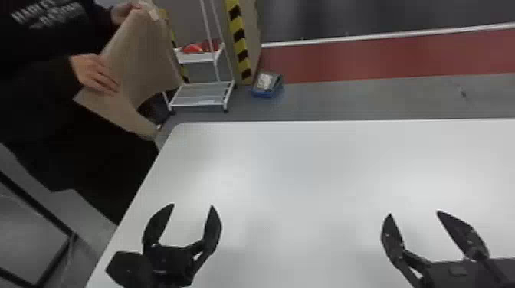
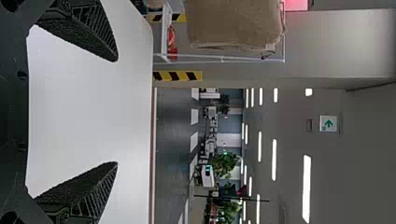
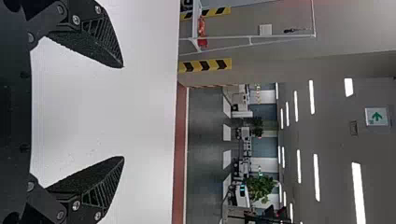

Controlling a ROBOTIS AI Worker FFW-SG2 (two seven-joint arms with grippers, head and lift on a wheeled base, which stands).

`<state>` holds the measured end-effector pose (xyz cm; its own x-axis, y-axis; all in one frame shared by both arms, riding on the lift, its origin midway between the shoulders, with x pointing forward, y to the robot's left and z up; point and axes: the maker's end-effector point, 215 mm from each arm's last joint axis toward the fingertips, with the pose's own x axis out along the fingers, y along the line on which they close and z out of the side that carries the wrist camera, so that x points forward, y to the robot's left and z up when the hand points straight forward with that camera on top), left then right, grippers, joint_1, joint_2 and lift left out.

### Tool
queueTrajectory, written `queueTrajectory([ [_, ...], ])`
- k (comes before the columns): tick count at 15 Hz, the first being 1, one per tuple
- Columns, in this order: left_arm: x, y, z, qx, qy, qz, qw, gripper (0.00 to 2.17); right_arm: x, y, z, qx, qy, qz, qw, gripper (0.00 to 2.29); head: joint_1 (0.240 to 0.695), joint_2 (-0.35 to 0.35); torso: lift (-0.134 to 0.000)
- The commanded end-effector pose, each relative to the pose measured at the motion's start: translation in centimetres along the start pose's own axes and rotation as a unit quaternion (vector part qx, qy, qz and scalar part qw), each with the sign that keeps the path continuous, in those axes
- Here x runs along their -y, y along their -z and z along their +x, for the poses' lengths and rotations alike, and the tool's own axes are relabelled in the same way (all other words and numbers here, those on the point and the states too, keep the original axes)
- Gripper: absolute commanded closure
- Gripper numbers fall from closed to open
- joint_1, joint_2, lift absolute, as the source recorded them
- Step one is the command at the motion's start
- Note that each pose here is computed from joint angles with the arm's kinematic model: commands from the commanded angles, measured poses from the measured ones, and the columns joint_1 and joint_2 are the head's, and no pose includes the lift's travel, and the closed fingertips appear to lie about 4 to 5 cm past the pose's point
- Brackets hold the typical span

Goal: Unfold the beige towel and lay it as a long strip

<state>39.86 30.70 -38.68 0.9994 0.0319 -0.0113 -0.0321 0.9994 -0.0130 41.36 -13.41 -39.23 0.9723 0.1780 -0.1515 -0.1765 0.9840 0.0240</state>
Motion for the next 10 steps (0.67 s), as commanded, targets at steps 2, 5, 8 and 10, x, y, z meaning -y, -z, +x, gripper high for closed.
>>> queueTrajectory([
  [2, 0.03, -0.09, 0.00, 0.001, -0.001, -0.003, 1.0000, 0.08, -0.01, 0.01, -0.02, 0.000, 0.000, 0.000, 1.0000, 0.20, 0.695, 0.238, -0.111],
  [5, 0.06, 0.01, 0.00, 0.000, -0.001, -0.003, 1.0000, 0.08, -0.01, 0.01, -0.02, 0.000, 0.000, 0.000, 1.0000, 0.20, 0.695, 0.238, -0.111],
  [8, 0.06, -0.02, -0.06, 0.001, -0.001, -0.003, 1.0000, 0.08, -0.01, 0.01, -0.02, 0.000, 0.000, 0.000, 1.0000, 0.20, 0.695, 0.238, -0.111],
  [10, 0.07, -0.02, -0.06, 0.000, 0.000, -0.002, 1.0000, 0.08, -0.02, 0.10, -0.02, -0.001, 0.000, 0.000, 1.0000, 0.20, 0.695, 0.238, -0.111],
])
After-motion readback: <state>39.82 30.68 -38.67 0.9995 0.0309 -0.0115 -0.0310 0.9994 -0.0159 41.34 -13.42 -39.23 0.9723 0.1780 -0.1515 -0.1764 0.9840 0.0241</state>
